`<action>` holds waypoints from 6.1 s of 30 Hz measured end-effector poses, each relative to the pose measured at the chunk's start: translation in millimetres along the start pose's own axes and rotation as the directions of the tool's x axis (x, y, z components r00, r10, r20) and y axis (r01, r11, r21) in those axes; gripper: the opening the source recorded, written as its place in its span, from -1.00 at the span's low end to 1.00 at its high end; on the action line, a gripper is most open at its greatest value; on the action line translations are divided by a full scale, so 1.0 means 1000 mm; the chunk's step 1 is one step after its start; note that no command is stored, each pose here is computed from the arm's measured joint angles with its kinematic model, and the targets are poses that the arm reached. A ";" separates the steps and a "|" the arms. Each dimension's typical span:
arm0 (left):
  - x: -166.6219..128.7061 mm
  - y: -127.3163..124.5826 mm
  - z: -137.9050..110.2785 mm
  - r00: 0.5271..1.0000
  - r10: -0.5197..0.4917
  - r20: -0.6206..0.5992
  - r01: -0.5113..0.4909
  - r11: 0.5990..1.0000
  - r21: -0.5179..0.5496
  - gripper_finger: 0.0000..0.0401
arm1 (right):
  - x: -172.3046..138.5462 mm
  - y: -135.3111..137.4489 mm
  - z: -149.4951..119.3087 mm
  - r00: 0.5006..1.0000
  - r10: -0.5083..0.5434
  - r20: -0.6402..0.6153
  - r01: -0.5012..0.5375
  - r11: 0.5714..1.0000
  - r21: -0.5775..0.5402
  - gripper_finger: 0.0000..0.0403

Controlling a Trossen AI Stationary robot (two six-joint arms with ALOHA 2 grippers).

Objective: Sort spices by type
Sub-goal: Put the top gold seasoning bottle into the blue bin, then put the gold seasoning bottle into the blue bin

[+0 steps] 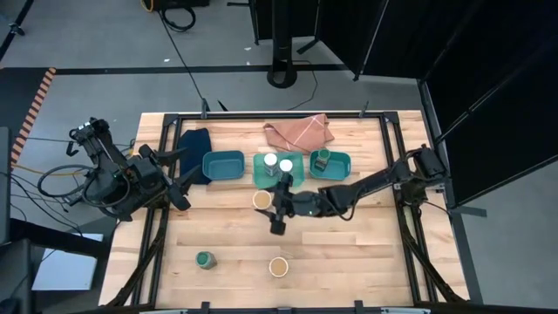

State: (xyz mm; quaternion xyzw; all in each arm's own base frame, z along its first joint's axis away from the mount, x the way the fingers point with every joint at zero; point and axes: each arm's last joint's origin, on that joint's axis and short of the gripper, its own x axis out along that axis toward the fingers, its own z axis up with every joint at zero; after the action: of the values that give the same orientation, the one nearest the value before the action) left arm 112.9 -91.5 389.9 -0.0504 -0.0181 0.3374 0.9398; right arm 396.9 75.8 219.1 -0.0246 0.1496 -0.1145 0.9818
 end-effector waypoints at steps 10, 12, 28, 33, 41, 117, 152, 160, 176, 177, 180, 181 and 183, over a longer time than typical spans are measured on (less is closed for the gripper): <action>0.000 0.000 0.000 1.000 0.000 0.000 0.000 1.000 0.000 0.53 | 0.020 -0.044 0.026 0.998 -0.029 0.057 0.030 0.999 -0.029 0.42; 0.000 0.000 0.000 1.000 0.000 0.000 0.000 1.000 0.000 0.53 | 0.023 -0.054 0.028 0.997 -0.035 0.065 0.038 0.999 -0.033 0.42; 0.000 0.000 -0.001 1.000 0.000 0.000 0.000 1.000 0.010 0.53 | 0.096 -0.079 0.050 0.994 -0.037 0.102 0.043 0.998 -0.055 0.42; 0.000 0.000 -0.001 1.000 0.000 0.000 0.000 1.000 0.017 0.53 | 0.104 -0.099 0.051 0.994 -0.065 0.089 0.069 0.997 -0.038 0.42; 0.000 0.000 -0.002 1.000 0.000 0.000 0.000 1.000 0.030 0.53 | 0.120 -0.117 0.036 0.992 -0.025 0.121 0.020 0.999 0.042 0.42; 0.000 0.000 -0.003 1.000 0.000 0.000 0.000 0.999 0.043 0.53 | 0.227 -0.136 -0.025 0.991 0.124 0.057 -0.129 0.987 0.096 0.49; 0.000 0.000 -0.003 1.000 0.000 0.000 0.000 0.999 0.043 0.53 | 0.226 -0.135 -0.023 0.985 0.161 0.061 -0.165 0.984 0.071 0.71; 0.000 0.000 -0.003 1.000 0.000 0.000 0.000 0.999 0.043 0.53 | 0.226 -0.135 -0.019 0.982 0.163 0.097 -0.170 0.983 0.065 0.73; 0.000 0.000 -0.003 1.000 0.000 0.000 0.000 0.999 0.043 0.53 | 0.220 -0.147 0.040 0.982 0.106 0.154 -0.107 0.994 -0.001 0.75; 0.000 0.000 -0.003 1.000 0.000 0.000 0.000 0.999 0.043 0.53 | 0.219 -0.148 0.045 0.983 0.104 0.150 -0.103 0.995 -0.014 0.75; 0.000 0.000 -0.003 1.000 0.000 0.000 0.000 0.999 0.043 0.53 | 0.215 -0.152 0.059 0.985 0.098 0.143 -0.094 0.995 -0.032 0.75; 0.000 0.000 -0.003 1.000 0.000 0.000 0.000 0.999 0.046 0.53 | 0.211 -0.154 0.064 0.984 0.096 0.151 -0.092 0.995 -0.033 0.75; 0.000 0.000 -0.003 1.000 0.000 0.000 0.000 0.999 0.049 0.53 | 0.205 -0.156 0.071 0.987 0.095 0.131 -0.091 0.995 -0.032 0.75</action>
State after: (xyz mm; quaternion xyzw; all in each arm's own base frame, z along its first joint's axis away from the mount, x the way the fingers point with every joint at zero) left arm 113.1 -91.8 386.8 -0.0273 -0.0098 0.3377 0.9408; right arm 574.5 -122.4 240.2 -0.0380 0.0868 -0.0646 0.9934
